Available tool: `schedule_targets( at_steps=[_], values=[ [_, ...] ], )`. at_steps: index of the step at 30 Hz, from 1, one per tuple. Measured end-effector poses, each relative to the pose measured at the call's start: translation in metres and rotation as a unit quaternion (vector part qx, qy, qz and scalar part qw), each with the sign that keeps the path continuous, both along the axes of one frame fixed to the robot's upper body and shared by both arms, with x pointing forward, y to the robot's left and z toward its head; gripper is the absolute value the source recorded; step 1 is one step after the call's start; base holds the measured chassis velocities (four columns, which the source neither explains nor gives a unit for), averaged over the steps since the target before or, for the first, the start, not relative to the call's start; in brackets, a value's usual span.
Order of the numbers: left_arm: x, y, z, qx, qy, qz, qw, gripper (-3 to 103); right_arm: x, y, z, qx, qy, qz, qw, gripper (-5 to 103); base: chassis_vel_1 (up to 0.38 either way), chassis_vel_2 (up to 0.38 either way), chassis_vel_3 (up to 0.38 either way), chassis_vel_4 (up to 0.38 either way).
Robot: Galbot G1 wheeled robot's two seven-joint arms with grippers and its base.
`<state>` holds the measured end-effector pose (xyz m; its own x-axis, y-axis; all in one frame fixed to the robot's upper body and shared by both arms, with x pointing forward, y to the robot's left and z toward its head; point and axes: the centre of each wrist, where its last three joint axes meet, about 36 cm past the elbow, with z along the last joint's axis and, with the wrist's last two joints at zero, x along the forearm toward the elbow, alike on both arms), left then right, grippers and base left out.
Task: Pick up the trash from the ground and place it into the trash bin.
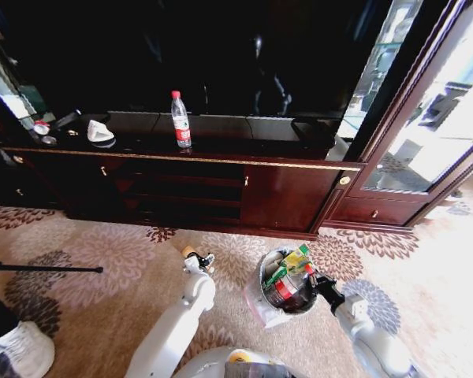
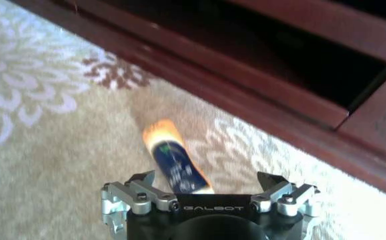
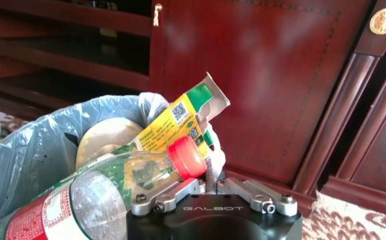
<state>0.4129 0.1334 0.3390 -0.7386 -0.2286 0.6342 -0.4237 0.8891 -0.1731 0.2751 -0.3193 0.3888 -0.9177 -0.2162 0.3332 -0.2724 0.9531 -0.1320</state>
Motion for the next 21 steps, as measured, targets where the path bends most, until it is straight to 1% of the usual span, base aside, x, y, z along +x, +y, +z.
schedule_targets(
  at_steps=[2, 4, 6, 8, 9, 12, 15, 18, 21],
  values=[
    [0.008, -0.013, -0.015, 0.006, 0.018, 0.011, 0.9998, 100, 0.001, 0.0, 0.001, 0.001, -0.002, 0.0, 1.0, 2, 0.0, 0.0, 0.0, 0.0],
    [0.011, -0.013, -0.018, 0.007, 0.021, 0.015, 0.9996, 100, 0.001, 0.0, 0.001, 0.001, -0.003, 0.0, 1.0, 2, 0.0, 0.0, 0.0, 0.0],
    [0.019, -0.01, -0.031, 0.005, 0.036, 0.029, 0.9989, 100, 0.002, -0.002, 0.003, 0.001, -0.005, -0.001, 1.0, 2, 0.0, 0.0, 0.0, 0.0],
    [0.022, -0.006, -0.036, 0.002, 0.044, 0.035, 0.9984, 100, 0.003, -0.003, 0.003, 0.001, -0.006, -0.001, 1.0, 2, 0.0, 0.0, 0.0, 0.0],
    [0.022, -0.006, -0.036, 0.002, 0.044, 0.035, 0.9984, 100, 0.003, -0.003, 0.003, 0.001, -0.006, -0.001, 1.0, 2, 0.0, 0.0, 0.0, 0.0],
    [0.029, 0.004, -0.051, 0.01, 0.052, 0.05, 0.9974, 100, 0.005, -0.004, 0.004, 0.001, -0.007, -0.001, 1.0, 2, 0.0, 0.0, 0.0, 0.0],
    [0.033, 0.011, -0.056, 0.008, 0.053, 0.056, 0.997, 100, 0.006, -0.004, 0.005, 0.003, -0.008, 0.0, 1.0, 2, 0.0, 0.0, 0.0, 0.0],
    [0.032, 0.017, -0.057, 0.004, 0.049, 0.05, 0.9975, 100, 0.008, -0.005, 0.006, 0.004, -0.007, -0.001, 1.0, 2, 0.0, 0.0, 0.0, 0.0],
    [0.031, 0.017, -0.054, 0.0, 0.044, 0.046, 0.998, 100, 0.01, -0.005, 0.007, 0.005, -0.009, -0.001, 1.0, 2, 0.0, 0.0, 0.0, 0.0]
  ],
)
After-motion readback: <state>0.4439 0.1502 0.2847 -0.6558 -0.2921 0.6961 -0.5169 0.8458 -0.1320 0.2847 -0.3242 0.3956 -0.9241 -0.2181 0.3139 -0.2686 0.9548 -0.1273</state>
